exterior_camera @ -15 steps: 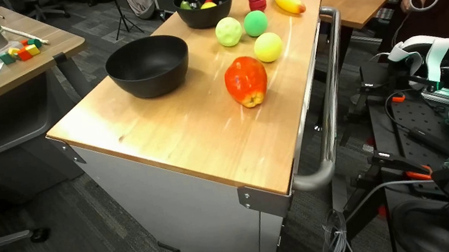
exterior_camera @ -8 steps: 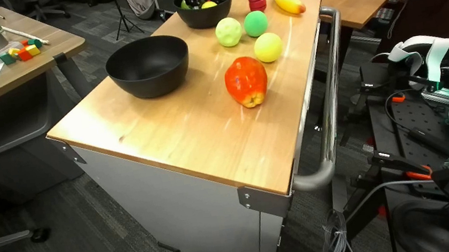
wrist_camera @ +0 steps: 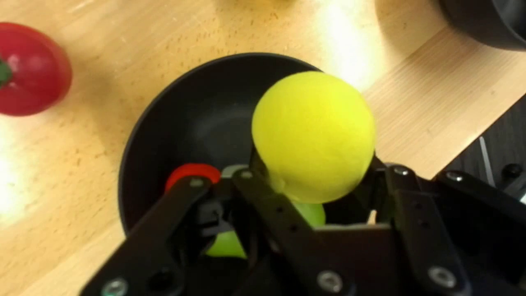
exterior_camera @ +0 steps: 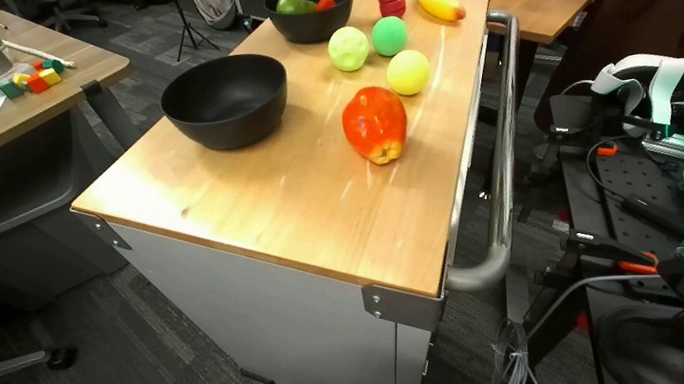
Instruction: Remove all the fruit toys from the bowls starting with the one on the left
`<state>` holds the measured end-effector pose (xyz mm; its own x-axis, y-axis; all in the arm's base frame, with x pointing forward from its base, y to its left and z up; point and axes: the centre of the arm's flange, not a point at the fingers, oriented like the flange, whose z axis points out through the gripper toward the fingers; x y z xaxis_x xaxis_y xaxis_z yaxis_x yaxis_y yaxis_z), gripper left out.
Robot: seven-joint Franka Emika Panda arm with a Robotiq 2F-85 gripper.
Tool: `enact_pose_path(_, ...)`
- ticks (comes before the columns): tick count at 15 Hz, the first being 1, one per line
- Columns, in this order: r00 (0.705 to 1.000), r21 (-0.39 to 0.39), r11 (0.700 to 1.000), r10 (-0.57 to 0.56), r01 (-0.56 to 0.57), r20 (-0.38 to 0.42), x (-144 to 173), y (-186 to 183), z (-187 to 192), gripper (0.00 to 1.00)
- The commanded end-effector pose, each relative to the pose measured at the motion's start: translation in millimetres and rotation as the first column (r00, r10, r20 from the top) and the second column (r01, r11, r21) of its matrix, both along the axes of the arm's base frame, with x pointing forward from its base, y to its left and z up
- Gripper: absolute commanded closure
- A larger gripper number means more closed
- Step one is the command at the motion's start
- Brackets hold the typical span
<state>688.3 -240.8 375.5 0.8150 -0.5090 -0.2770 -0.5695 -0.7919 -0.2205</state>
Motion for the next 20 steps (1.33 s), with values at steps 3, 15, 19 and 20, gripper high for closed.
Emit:
enact_pose_path(3,0.985,-0.145,0.979,0.156,-0.144,0.073,-65,33,94,0.77)
enact_pose_path(15,0.928,-0.14,0.925,0.366,-0.354,0.075,-111,82,24,0.77)
enact_pose_path(19,0.927,-0.267,0.9,0.371,-0.344,0.056,-125,78,-10,0.77)
enact_pose_path(20,0.926,-0.307,0.89,0.373,-0.338,0.061,-129,75,-16,0.77)
